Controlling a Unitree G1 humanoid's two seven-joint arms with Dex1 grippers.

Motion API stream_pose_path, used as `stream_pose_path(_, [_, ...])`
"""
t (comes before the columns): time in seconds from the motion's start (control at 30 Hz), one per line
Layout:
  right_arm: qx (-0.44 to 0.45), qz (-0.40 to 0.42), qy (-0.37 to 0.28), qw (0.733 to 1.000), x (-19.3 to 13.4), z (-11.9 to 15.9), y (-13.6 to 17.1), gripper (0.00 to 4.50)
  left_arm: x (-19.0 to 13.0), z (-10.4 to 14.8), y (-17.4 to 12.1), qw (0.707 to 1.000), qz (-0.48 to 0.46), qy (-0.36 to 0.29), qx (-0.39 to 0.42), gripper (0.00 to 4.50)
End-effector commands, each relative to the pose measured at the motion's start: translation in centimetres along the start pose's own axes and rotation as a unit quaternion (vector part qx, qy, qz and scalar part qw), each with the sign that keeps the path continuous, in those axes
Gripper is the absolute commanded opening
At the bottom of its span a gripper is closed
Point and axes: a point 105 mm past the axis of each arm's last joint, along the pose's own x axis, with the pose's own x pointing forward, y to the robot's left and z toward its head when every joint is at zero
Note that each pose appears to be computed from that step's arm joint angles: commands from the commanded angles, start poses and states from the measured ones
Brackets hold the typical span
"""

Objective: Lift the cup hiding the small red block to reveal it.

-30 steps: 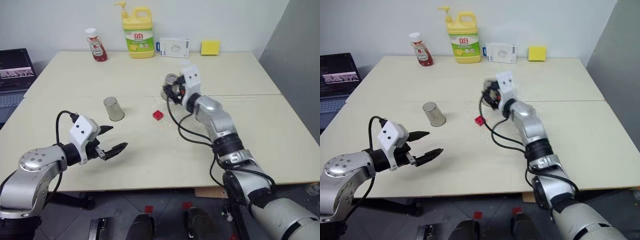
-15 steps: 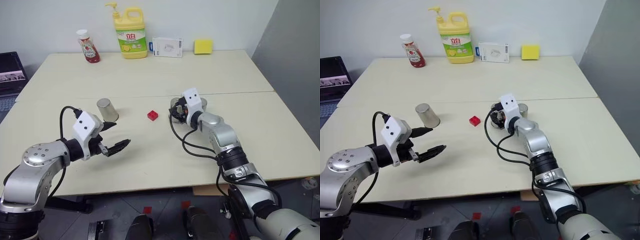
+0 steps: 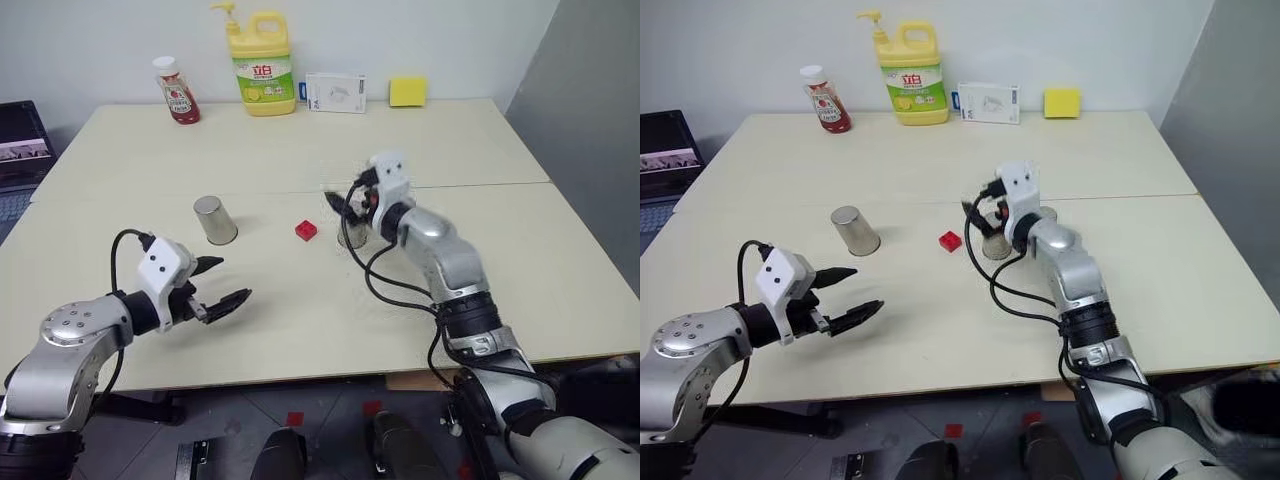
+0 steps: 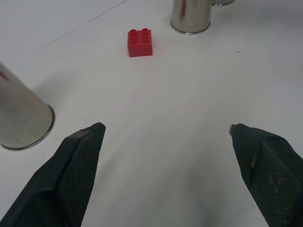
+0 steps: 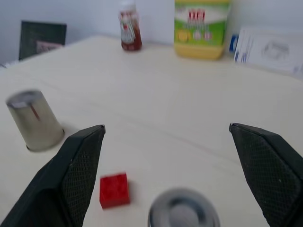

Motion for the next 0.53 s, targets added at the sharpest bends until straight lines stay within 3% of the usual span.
stream_pose_path(0.03, [-0.025, 0.014, -0.054, 0.998, -3.7, 3.1, -0.5, 4.47, -1.3, 1.0, 0.9, 0.999, 0.025, 0.000, 0.020, 4.50])
stream_pose_path(0.17, [-0.057, 0.098, -0.015, 0.993, -9.9, 2.1, 0.4, 4.47, -2.3, 0.7, 1.7, 0.998, 0.039, 0.037, 0.035, 4.50])
stream_pose_path(0.27, [-0.078, 0.127, 0.048, 0.988, -14.1, 0.2, -0.3, 4.47, -2.6, 0.7, 1.8, 0.997, 0.029, 0.048, 0.046, 4.50])
stream_pose_path(0.53, [-0.064, 0.131, 0.128, 0.981, -19.2, -2.0, -1.4, 4.47, -2.7, 0.9, 2.3, 0.999, 0.032, 0.025, 0.019, 4.50])
